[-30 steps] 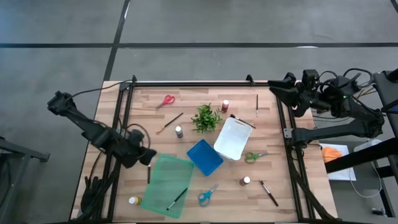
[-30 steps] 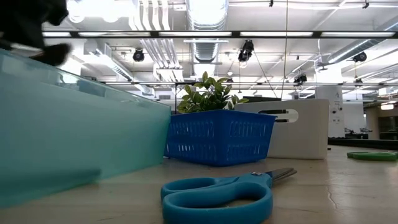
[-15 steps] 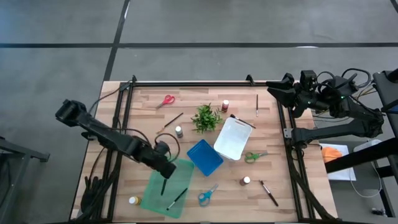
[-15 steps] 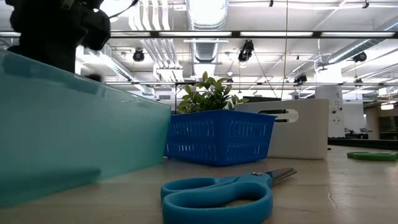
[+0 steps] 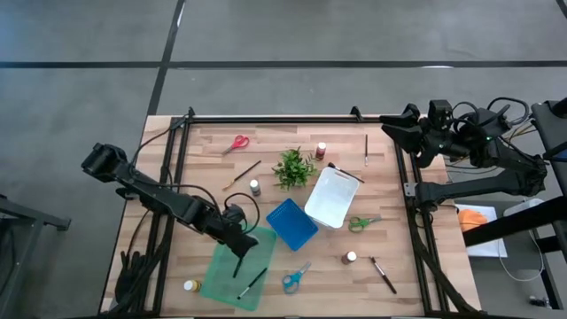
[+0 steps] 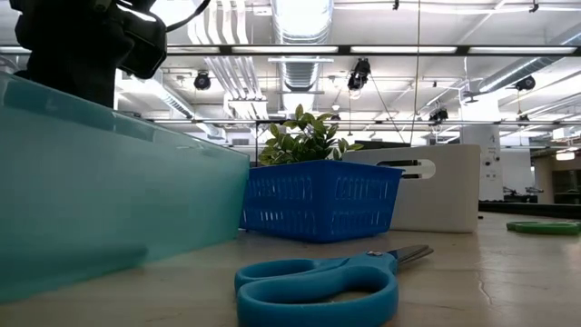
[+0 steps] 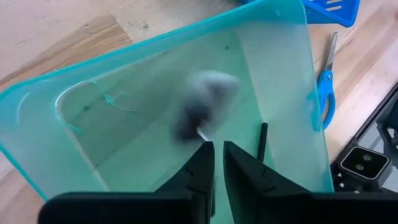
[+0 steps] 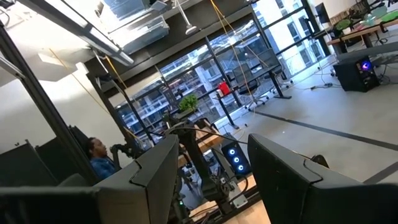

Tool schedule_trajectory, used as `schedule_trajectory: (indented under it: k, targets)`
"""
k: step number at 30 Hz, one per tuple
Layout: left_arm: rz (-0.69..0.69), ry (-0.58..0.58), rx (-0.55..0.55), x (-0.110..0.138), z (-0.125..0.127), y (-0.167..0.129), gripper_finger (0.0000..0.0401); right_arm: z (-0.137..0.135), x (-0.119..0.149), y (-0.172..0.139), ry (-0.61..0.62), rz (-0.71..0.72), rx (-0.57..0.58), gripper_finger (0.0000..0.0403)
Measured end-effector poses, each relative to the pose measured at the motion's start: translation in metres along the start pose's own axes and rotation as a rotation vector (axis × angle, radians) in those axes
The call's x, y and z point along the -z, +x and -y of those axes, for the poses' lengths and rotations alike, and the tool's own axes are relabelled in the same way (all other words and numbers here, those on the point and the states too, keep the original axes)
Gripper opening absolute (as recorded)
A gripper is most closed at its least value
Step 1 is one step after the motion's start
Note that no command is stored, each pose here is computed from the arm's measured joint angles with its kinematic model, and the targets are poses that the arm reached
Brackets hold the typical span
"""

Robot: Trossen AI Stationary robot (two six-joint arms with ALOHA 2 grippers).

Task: Pick & Place Paint Supplies
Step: Put the black highlighter brush into the green bin, then put the gold and black paintbrush into the green bin

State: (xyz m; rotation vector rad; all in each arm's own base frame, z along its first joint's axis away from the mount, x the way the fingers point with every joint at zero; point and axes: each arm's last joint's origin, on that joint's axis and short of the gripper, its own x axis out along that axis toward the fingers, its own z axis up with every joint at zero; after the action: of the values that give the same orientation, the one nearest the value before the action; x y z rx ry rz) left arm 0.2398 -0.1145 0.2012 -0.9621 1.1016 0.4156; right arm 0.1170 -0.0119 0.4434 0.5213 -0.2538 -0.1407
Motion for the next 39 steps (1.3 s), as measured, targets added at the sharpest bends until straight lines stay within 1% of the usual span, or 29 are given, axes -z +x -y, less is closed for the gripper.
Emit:
schedule_trajectory:
  k: [5,8,11,13,15,18,19,21,23,26,29,32,39]
  targets:
    - [0.003,0.0,0.002,0.0,0.0,-0.001,0.0046,0.0,0.0,0.0,-0.002,0.0,0.0,0.0192]
    - [0.033,0.013,0.029,-0.002,0.0,-0.009,0.0046,0.0,0.0,0.0,-0.002,-0.001,0.0,0.0192]
    - [0.144,0.065,0.078,-0.006,0.0,-0.029,0.0047,0.0,0.0,0.0,-0.002,-0.001,0.0,0.0192]
    - [0.262,0.096,0.109,-0.011,-0.002,-0.047,0.0047,0.0,0.0,0.0,-0.003,-0.001,0.001,0.0192]
    - [0.396,0.12,0.114,-0.018,-0.007,-0.066,0.0047,0.0,0.0,0.0,-0.002,-0.001,0.001,0.0192]
    - [0.561,0.142,0.043,-0.031,-0.023,-0.09,0.0047,0.0,0.0,0.001,-0.001,-0.002,0.001,0.0192]
    - [0.592,0.153,0.005,-0.036,-0.03,-0.096,0.0047,0.0,0.0,0.0,-0.001,-0.001,0.001,0.0192]
    - [0.608,0.163,-0.086,-0.046,-0.045,-0.104,0.0047,0.0,0.001,0.001,-0.001,-0.004,0.002,0.0192]
    - [0.581,0.142,-0.164,-0.059,-0.06,-0.108,0.0047,0.0,0.001,0.001,0.0,-0.004,0.002,0.0192]
    - [0.48,0.1,-0.23,-0.079,-0.079,-0.108,0.0047,0.0,0.001,0.001,0.001,-0.003,0.002,0.0192]
    - [0.377,0.106,-0.304,-0.094,-0.094,-0.102,0.0047,0.0,0.001,0.001,0.002,-0.003,0.002,0.0192]
    - [0.304,0.119,-0.405,-0.106,-0.104,-0.091,0.0047,0.0,0.001,0.001,0.001,-0.003,0.002,0.0192]
    - [0.099,0.159,-0.549,-0.123,-0.113,-0.047,0.0047,0.001,0.003,0.004,0.0,-0.012,0.008,0.0192]
